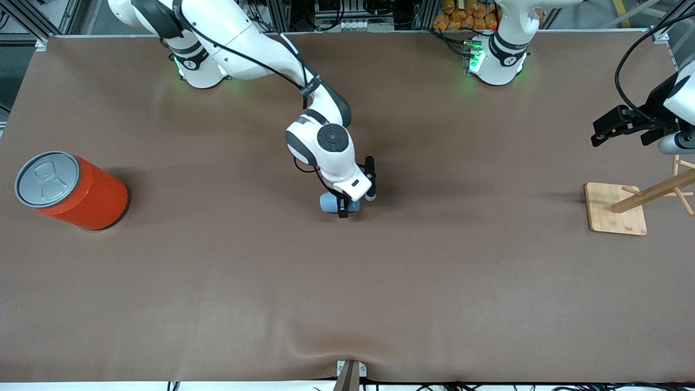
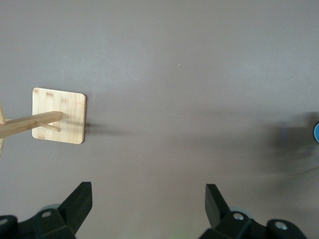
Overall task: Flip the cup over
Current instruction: 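Carry the blue cup with the right gripper toward the table middle, then lower the cup onto its side and open the right gripper, then retract the right arm to rest while the left gripper reaches toward the cup, then move the left gripper to the cup's open end and grasp the rim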
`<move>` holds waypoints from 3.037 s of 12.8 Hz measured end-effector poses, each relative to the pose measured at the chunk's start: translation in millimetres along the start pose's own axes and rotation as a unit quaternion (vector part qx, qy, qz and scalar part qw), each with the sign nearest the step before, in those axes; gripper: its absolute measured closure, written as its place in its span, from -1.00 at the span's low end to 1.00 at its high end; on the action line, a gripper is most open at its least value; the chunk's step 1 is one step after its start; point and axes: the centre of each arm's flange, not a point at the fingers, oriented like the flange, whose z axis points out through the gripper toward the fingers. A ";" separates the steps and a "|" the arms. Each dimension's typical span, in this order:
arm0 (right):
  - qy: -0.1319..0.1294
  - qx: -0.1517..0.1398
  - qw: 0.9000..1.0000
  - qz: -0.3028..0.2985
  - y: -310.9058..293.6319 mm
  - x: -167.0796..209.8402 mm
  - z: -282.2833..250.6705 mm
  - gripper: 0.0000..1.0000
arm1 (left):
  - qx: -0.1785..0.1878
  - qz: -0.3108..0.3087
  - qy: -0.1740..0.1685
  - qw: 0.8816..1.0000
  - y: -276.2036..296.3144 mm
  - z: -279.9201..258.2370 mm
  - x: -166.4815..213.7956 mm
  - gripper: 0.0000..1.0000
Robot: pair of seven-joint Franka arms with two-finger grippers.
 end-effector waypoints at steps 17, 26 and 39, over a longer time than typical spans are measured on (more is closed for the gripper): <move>-0.051 -0.034 0.908 0.415 107.4 -167.8 -287.7 -1.00 | -0.085 -0.001 -0.028 0.996 18.4 18.5 7.0 -1.00; -0.080 0.026 0.752 0.654 115.6 -440.1 -394.7 -1.00 | -0.320 -0.002 -0.128 0.939 70.4 166.1 70.9 -1.00; -0.064 0.059 0.675 0.733 67.7 -512.6 -441.1 -1.00 | -0.506 0.031 -0.142 0.850 220.4 364.0 72.1 -1.00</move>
